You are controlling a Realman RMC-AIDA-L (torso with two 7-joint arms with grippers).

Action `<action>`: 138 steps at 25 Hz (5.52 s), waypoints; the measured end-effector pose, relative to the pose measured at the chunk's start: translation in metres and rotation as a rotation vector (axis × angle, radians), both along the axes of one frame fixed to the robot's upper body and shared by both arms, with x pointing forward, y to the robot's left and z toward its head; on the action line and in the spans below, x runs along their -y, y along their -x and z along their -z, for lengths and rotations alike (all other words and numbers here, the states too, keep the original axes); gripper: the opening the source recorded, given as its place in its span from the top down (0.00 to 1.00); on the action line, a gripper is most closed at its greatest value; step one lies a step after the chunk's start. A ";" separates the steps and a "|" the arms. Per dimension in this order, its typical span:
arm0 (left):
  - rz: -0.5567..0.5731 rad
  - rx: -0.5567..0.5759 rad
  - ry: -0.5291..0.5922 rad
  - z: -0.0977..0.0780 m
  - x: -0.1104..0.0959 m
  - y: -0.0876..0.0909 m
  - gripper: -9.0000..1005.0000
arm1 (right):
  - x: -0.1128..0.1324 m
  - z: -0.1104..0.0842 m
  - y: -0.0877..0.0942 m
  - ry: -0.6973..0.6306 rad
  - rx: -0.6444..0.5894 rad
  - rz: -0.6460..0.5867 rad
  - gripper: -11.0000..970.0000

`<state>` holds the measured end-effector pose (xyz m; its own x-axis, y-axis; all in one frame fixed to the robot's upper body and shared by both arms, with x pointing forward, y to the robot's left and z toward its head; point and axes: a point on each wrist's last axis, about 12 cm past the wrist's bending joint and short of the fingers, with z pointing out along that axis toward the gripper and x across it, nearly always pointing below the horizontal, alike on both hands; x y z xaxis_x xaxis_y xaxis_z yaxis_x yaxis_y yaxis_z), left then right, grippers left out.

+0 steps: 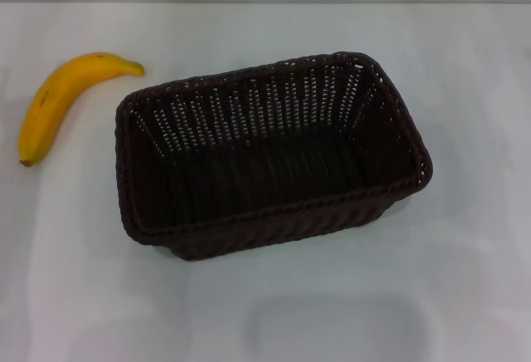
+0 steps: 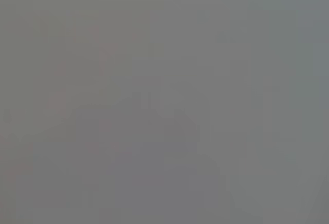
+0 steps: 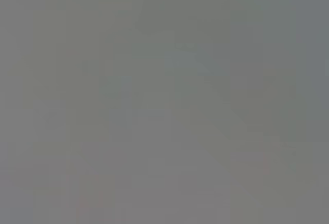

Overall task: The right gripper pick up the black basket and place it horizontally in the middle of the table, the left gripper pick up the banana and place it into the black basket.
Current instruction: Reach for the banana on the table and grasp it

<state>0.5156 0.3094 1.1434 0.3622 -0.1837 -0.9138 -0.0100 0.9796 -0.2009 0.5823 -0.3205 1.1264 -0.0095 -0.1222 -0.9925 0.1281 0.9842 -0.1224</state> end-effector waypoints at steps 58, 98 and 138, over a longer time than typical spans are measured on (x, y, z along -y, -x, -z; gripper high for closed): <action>0.125 -0.973 -0.219 -0.009 -0.062 -0.018 0.12 | -0.009 0.010 0.017 0.095 0.167 -0.104 0.11; 0.389 -1.048 -0.216 0.056 -0.040 -0.067 0.12 | -0.026 0.009 0.037 0.118 0.175 -0.176 0.11; 0.323 -1.060 -0.070 0.078 -0.047 -0.060 0.13 | -0.021 0.009 0.039 0.116 0.173 -0.160 0.11</action>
